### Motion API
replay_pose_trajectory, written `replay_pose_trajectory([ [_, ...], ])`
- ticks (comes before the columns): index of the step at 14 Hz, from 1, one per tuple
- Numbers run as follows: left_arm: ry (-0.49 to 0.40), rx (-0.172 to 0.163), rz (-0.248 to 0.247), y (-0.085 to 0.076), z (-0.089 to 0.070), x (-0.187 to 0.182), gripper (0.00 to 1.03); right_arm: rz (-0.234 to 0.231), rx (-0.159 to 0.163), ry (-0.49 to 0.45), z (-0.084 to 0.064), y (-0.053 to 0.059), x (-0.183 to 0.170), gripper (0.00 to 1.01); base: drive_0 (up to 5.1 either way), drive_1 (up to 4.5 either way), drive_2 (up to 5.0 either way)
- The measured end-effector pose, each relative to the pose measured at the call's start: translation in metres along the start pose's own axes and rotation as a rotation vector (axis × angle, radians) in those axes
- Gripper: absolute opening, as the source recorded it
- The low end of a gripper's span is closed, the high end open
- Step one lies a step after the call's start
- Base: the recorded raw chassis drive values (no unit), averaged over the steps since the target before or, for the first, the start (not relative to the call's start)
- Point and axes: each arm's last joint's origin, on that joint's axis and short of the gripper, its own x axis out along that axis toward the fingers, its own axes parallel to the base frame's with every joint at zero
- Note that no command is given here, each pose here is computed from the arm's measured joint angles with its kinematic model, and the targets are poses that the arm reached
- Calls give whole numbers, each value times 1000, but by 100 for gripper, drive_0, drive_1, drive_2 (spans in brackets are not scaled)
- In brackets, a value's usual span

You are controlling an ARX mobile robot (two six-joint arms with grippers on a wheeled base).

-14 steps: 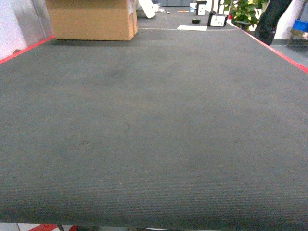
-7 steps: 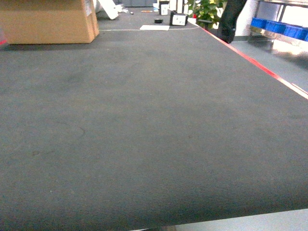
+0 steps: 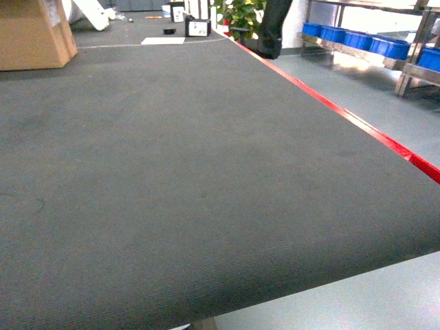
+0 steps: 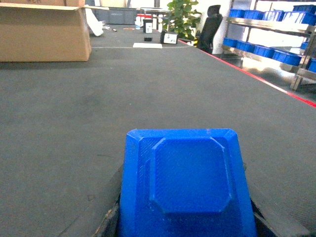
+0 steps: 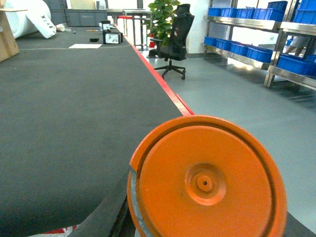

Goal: Sort blue parts and orange caps into right shelf containers

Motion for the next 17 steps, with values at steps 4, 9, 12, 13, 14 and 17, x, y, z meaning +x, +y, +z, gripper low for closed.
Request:
replay_pose_trajectory([
  [4, 0, 0, 0, 0, 0, 0, 43, 0, 0, 0, 0, 0, 0, 45, -155, -155, -155],
  [9, 0, 0, 0, 0, 0, 0, 43, 0, 0, 0, 0, 0, 0, 45, -165, -165, -165],
  [12, 0, 0, 0, 0, 0, 0, 43, 0, 0, 0, 0, 0, 0, 45, -159, -159, -159],
  [13, 0, 0, 0, 0, 0, 0, 43, 0, 0, 0, 0, 0, 0, 45, -145, -145, -145],
  [14, 0, 0, 0, 0, 0, 0, 43, 0, 0, 0, 0, 0, 0, 45, -143, -143, -143],
  [17, 0, 0, 0, 0, 0, 0, 43, 0, 0, 0, 0, 0, 0, 45, -161, -161, -161],
])
